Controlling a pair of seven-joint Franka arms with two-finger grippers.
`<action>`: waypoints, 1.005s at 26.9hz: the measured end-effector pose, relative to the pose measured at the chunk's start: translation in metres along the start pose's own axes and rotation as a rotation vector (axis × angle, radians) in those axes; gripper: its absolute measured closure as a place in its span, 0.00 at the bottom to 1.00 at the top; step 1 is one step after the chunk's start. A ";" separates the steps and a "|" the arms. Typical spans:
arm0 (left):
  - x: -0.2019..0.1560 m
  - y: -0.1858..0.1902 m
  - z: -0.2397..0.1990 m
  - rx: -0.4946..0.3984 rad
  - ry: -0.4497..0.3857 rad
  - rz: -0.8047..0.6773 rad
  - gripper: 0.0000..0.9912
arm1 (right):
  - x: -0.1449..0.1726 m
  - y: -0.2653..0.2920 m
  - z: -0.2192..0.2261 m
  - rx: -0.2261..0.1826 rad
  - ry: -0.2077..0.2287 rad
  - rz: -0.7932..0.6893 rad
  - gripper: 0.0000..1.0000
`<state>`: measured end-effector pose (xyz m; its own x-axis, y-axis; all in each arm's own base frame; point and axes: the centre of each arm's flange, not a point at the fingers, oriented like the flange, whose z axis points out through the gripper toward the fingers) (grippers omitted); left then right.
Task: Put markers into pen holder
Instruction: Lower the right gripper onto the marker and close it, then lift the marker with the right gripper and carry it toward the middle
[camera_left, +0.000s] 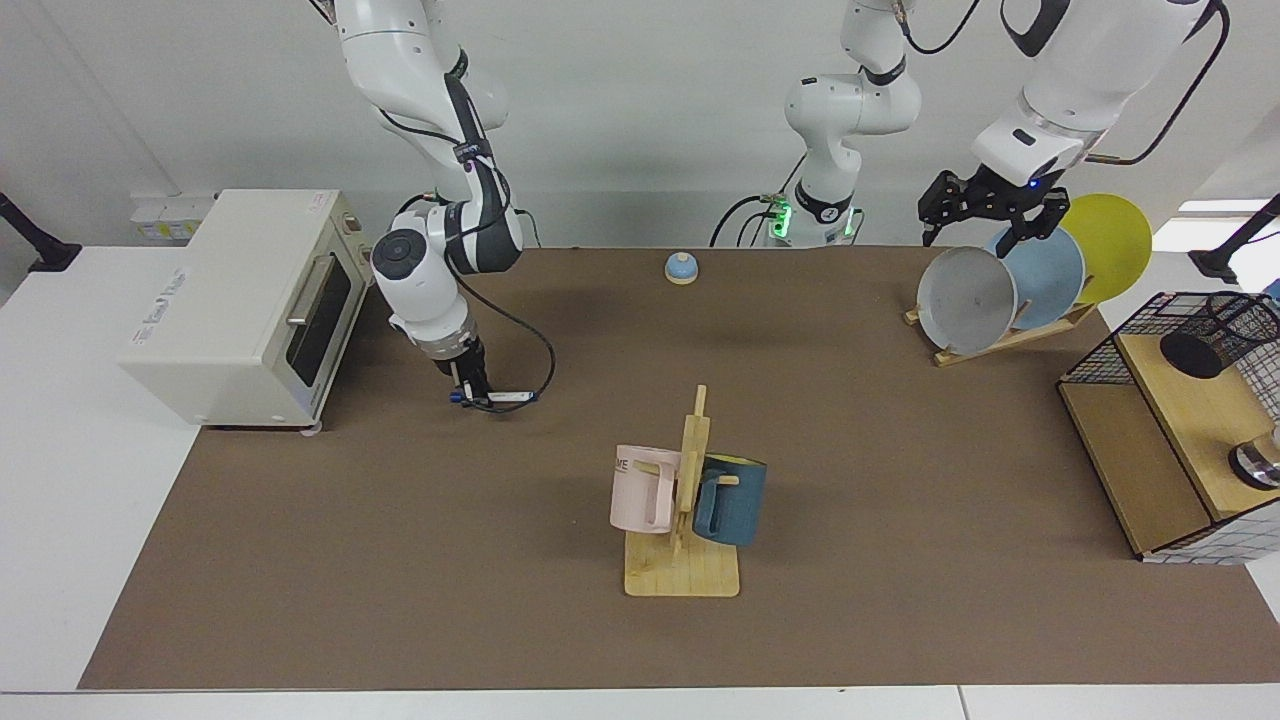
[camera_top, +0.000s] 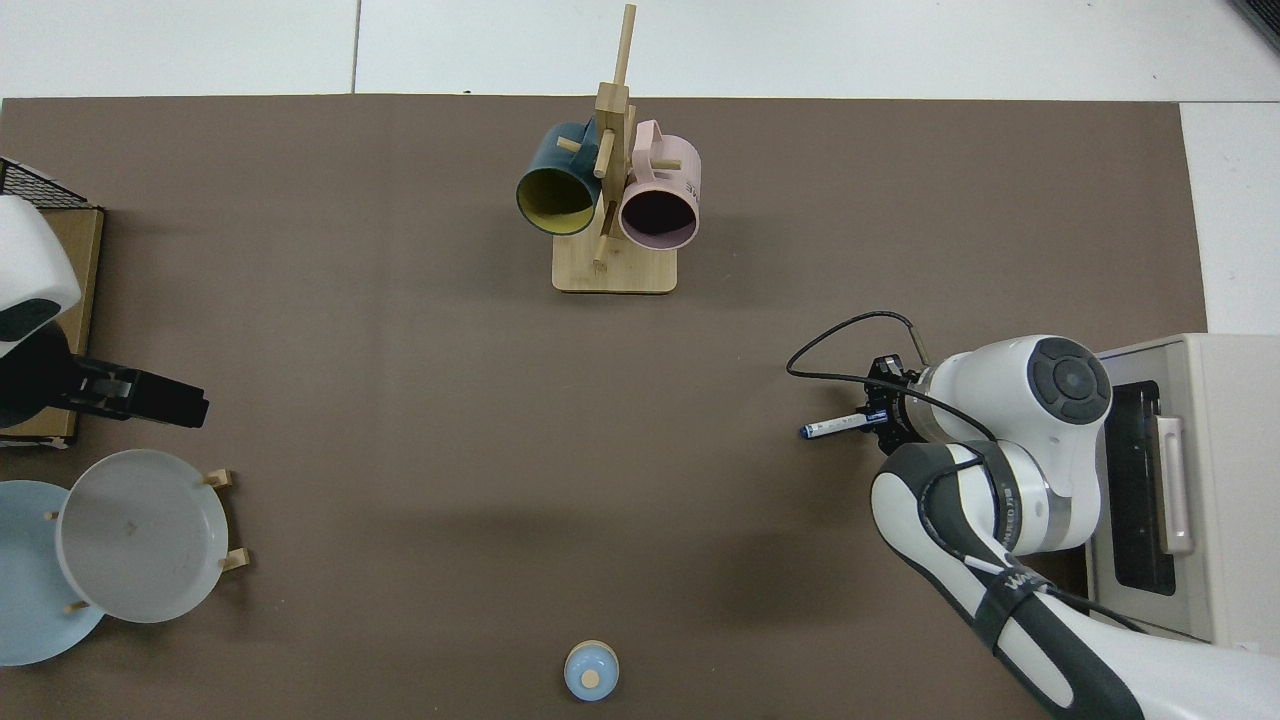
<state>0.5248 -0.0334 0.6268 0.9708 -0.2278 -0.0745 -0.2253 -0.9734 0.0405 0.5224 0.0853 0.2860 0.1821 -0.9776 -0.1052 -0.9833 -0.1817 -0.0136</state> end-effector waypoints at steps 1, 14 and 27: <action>0.000 0.000 0.000 0.000 0.000 0.000 0.00 | 0.000 0.000 0.000 0.000 0.000 0.000 0.82; -0.001 0.000 -0.001 0.000 0.002 0.000 0.00 | -0.007 -0.003 -0.017 0.001 -0.002 -0.014 0.84; -0.001 0.001 -0.001 0.001 0.002 0.001 0.00 | -0.054 -0.012 -0.165 -0.056 -0.016 -0.098 0.84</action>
<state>0.5240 -0.0341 0.6281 0.9707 -0.2292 -0.0721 -0.2268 -0.9731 0.0400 0.5249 0.1227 0.4556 0.2773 -0.9531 -0.1216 -0.9587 -0.2828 0.0306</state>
